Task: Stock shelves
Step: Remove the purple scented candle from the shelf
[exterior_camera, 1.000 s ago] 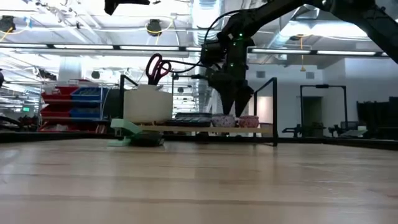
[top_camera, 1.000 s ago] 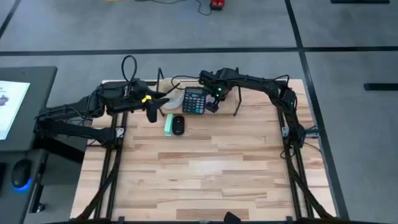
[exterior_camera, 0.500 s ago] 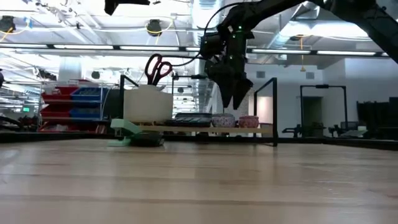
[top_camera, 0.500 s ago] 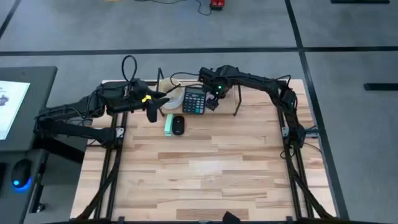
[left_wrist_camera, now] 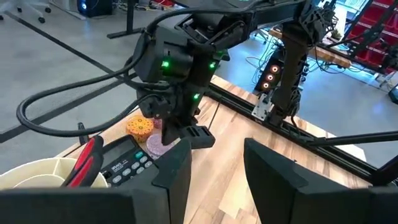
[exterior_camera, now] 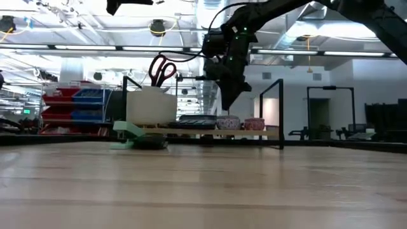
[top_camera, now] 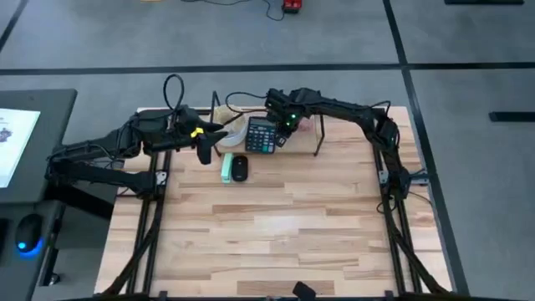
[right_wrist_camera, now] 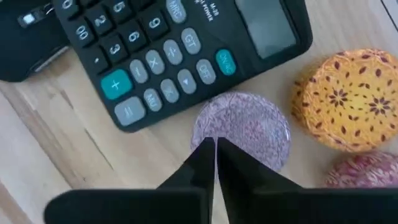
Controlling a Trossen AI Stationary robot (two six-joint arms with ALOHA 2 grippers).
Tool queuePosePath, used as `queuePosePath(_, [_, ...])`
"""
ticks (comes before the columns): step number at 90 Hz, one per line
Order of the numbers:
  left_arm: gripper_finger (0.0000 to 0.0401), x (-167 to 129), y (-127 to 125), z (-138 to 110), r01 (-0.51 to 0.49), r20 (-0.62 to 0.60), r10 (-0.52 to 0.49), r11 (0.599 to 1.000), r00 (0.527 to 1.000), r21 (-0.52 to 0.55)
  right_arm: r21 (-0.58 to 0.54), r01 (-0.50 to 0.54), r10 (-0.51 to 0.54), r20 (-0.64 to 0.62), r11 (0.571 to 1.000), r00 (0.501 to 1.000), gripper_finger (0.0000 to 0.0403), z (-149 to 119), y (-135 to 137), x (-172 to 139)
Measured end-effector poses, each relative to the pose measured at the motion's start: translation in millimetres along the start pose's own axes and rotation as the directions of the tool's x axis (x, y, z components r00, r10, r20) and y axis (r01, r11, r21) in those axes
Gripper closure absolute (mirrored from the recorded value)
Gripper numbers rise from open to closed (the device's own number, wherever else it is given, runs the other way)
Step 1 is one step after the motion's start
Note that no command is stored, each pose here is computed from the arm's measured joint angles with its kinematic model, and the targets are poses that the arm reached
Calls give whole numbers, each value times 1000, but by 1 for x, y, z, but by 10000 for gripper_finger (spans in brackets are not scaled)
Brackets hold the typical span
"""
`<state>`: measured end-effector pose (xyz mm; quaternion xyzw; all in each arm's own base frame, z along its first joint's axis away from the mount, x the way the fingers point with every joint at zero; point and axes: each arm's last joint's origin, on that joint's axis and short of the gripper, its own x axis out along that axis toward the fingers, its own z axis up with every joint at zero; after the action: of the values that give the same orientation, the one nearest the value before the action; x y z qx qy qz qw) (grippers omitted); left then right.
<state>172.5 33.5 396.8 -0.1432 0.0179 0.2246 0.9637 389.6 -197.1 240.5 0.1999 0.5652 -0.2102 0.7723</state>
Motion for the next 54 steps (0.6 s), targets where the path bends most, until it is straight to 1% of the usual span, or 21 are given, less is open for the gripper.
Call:
queuePosePath(26, [276, 0, 0, 0, 0, 0, 0, 1000, 1000, 0, 30, 8, -6, -46, 1000, 999, 402, -7, -8, 10])
queuePosePath(45, [276, 0, 0, 0, -4, 0, 4, 1000, 1000, 0, 20, 16, -13, -117, 1000, 993, 403, -16, -10, 13])
queuePosePath(54, [276, 0, 0, 0, -4, 1, 4, 1000, 1000, 0, 15, 16, -14, -123, 1000, 992, 403, -17, -9, 11])
